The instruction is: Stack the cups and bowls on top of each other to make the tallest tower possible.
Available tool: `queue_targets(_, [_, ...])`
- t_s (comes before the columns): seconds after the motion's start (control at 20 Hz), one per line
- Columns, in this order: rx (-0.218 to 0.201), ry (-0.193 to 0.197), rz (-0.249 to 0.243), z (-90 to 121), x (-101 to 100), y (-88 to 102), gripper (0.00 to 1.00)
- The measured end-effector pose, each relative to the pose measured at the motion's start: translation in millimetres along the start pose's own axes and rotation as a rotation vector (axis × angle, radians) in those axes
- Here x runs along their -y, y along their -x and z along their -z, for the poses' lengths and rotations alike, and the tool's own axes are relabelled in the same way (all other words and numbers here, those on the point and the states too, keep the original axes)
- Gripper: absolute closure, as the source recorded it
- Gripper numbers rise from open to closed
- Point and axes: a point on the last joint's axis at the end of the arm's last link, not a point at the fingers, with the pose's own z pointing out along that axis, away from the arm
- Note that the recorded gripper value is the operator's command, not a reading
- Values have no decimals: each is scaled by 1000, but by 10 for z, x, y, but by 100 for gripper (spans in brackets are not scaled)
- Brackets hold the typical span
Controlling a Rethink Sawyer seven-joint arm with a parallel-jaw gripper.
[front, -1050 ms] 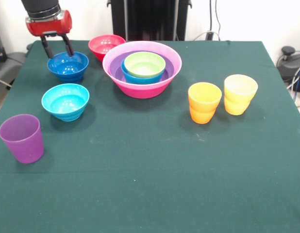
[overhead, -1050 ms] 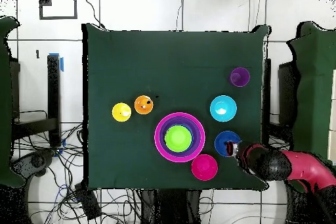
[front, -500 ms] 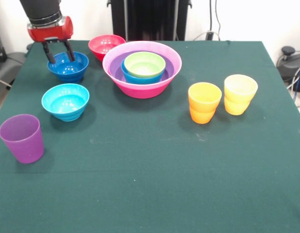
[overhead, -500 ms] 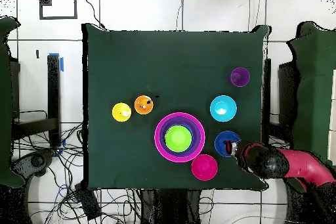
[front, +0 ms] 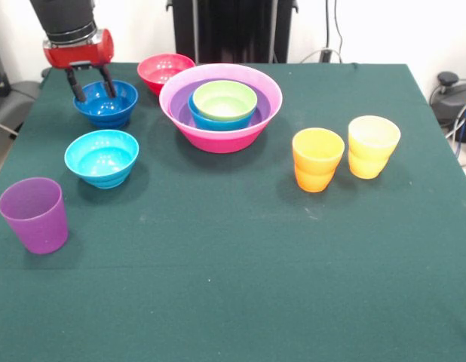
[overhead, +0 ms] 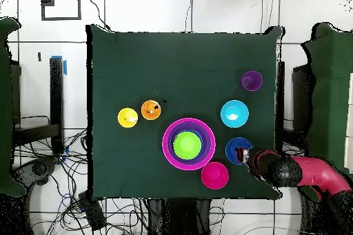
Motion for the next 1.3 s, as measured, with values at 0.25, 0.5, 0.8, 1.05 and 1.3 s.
queue_targets(0.25, [2, -8, 1, 26, 20, 7, 0])
queue_targets(0.5, [7, -26, 2, 90, 68, 27, 0])
queue_targets(0.8, [20, -60, -2, 240, 165, 78, 0])
queue_targets(1.05, [32, -80, -21, 402, 231, 145, 0])
queue_targets(1.3, [34, -87, -22, 436, 247, 156, 0])
